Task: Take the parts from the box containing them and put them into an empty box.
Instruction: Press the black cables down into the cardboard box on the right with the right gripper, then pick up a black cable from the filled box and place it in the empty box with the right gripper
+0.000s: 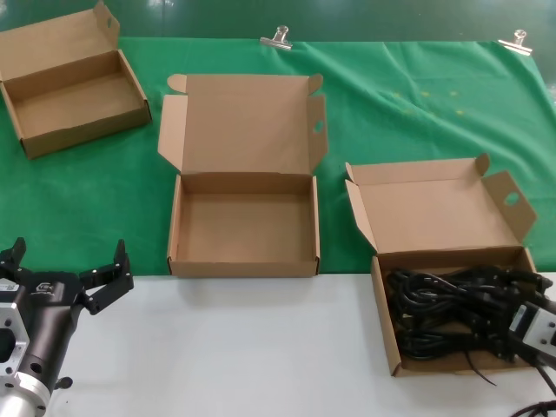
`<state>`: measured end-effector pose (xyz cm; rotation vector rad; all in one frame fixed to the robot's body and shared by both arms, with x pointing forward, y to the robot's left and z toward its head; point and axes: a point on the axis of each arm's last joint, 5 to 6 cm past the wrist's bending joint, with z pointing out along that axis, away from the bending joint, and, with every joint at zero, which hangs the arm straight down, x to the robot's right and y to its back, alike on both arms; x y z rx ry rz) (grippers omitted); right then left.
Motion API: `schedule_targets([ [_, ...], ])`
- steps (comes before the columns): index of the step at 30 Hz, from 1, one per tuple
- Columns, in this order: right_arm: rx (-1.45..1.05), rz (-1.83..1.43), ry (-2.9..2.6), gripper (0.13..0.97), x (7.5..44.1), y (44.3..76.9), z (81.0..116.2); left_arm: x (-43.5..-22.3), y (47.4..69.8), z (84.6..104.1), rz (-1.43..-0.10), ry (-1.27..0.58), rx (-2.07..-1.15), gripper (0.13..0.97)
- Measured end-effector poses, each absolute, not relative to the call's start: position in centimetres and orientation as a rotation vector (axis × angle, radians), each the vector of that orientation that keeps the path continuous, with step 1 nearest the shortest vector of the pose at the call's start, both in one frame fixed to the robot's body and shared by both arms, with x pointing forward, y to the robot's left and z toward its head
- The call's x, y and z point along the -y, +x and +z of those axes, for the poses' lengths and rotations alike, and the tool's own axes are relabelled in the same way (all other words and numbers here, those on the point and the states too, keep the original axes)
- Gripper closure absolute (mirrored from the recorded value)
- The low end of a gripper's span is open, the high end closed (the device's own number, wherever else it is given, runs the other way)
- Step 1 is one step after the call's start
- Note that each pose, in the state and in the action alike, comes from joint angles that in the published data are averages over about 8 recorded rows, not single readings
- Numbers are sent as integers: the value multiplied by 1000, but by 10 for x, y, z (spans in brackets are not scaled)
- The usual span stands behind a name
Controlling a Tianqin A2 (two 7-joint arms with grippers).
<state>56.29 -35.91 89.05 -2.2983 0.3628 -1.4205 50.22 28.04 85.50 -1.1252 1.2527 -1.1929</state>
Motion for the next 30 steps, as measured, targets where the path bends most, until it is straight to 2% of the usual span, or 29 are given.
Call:
schedule_targets([
  [11,-374,-1405,-2293,808,357,564,887,-280,502,855,-1193,-1125,-1253,132],
  [20,-379,-1406,-2277,876,355,562,892,-280,502,855,-1193,-1125,-1253,132],
  [30,-370,-1426,-2223,877,340,537,921,-280,502,855,-1193,-1125,-1253,132],
])
